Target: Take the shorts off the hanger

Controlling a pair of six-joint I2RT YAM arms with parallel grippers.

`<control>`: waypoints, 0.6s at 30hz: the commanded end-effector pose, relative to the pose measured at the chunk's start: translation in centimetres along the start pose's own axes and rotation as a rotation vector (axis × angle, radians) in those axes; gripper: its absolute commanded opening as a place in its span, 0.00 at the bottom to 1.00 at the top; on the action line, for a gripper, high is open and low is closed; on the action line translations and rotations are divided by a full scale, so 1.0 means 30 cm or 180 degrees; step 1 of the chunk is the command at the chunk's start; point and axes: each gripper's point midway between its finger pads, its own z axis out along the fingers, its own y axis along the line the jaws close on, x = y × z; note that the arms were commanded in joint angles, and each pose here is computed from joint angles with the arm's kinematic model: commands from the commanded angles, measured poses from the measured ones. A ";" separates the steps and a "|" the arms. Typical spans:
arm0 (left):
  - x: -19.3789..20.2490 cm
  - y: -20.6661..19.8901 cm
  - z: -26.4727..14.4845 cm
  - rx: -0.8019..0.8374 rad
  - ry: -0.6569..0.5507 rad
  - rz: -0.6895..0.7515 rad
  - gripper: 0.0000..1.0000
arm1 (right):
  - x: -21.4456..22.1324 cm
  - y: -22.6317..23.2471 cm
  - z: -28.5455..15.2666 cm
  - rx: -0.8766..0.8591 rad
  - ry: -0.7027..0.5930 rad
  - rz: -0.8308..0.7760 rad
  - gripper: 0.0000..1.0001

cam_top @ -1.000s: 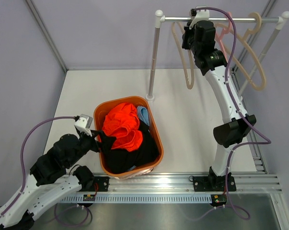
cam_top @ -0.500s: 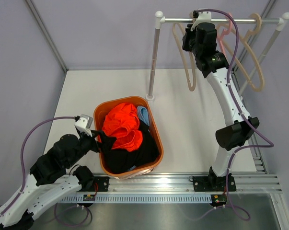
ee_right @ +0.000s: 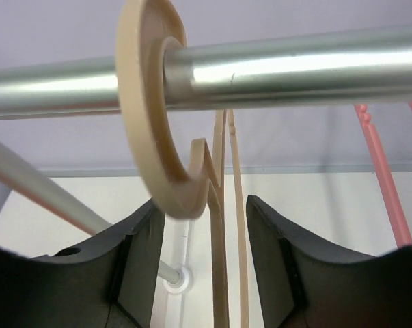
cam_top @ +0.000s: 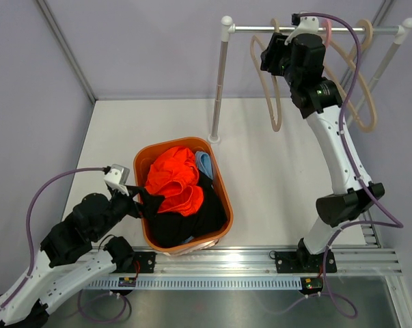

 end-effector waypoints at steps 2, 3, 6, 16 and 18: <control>-0.034 -0.004 -0.002 0.0021 -0.0168 -0.0016 0.99 | -0.141 -0.008 -0.183 -0.0040 -0.0350 0.0268 0.62; -0.036 -0.005 -0.004 0.0031 -0.0180 -0.0014 0.99 | -0.143 -0.010 -0.202 -0.0057 -0.0371 0.0292 0.62; -0.042 -0.005 -0.012 0.0043 -0.0221 -0.0025 0.99 | -0.150 -0.014 -0.307 -0.0129 -0.0412 0.0381 0.65; -0.046 0.009 -0.022 -0.0010 -0.0270 -0.0061 0.99 | 0.035 0.174 -0.748 -0.1593 0.0013 0.0933 0.95; -0.044 0.009 -0.017 -0.0019 -0.0248 -0.0055 0.99 | 0.080 0.181 -0.786 -0.1686 0.0018 0.1003 0.99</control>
